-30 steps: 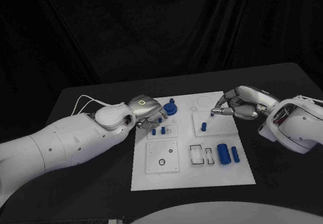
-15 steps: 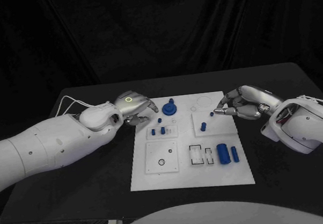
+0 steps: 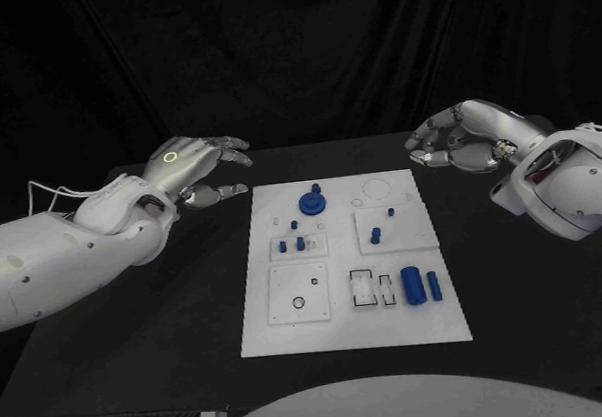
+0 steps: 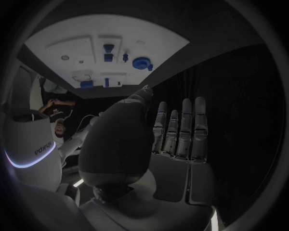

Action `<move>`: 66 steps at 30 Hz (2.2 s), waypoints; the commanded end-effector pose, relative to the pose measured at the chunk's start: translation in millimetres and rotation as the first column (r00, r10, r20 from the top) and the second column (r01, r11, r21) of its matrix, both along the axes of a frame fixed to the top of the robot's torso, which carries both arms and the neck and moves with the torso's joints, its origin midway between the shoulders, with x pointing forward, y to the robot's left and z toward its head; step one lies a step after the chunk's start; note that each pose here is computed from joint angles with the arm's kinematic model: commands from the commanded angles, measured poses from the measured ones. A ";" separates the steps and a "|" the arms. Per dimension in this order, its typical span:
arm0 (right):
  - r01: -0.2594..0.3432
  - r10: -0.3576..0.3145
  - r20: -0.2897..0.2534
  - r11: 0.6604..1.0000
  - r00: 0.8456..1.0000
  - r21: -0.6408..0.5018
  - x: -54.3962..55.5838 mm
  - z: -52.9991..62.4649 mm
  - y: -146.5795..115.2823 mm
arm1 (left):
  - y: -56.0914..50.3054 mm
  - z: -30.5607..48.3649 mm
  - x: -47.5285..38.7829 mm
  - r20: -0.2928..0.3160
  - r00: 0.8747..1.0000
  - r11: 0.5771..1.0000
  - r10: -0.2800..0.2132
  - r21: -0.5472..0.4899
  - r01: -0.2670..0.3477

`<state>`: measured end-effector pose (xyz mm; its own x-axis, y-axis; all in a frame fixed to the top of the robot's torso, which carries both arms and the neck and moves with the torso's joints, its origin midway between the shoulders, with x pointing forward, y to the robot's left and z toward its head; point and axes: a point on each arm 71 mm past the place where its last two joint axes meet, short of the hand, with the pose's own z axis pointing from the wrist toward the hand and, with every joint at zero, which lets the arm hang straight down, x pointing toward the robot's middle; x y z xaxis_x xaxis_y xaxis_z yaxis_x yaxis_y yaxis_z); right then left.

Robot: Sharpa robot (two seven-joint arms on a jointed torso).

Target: Assemble the parts on the task board

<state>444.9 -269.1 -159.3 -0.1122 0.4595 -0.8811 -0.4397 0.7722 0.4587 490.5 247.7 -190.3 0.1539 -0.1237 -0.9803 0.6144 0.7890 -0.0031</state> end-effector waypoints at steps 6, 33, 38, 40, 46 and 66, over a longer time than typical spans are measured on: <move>-0.080 0.148 0.208 0.949 0.967 -0.304 7.0 1.9 24.9 | 12.6 6.5 -4.2 -0.319 0.922 0.753 -0.221 -0.656 -0.046; -0.115 0.171 0.066 0.856 0.983 -0.504 12.7 -62.1 51.3 | 8.1 -54.2 -54.4 -0.393 0.654 0.248 -0.646 -0.919 -0.306; -0.111 0.162 0.057 0.854 0.985 -0.509 13.0 -65.6 49.0 | 9.0 -53.2 -56.9 -0.383 0.673 0.243 -0.633 -0.923 -0.297; -0.108 0.154 0.048 0.852 0.987 -0.513 13.1 -68.5 47.6 | 8.9 -52.9 -58.0 -0.381 0.674 0.241 -0.633 -0.924 -0.296; -0.098 0.133 0.033 0.857 0.991 -0.506 12.9 -76.4 44.5 | 8.0 -52.0 -61.0 -0.379 0.665 0.236 -0.644 -0.925 -0.298; -0.067 0.084 0.011 0.862 0.996 -0.503 22.7 -89.8 37.5 | 10.5 -51.6 -65.6 -0.397 0.647 0.242 -0.651 -0.916 -0.320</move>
<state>466.6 -229.4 -247.5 -0.0920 -0.0601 -0.9939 -0.5372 0.8435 -0.0012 426.2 256.2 -252.8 -0.5394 -0.8373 0.0898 0.0194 -0.1190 -0.9927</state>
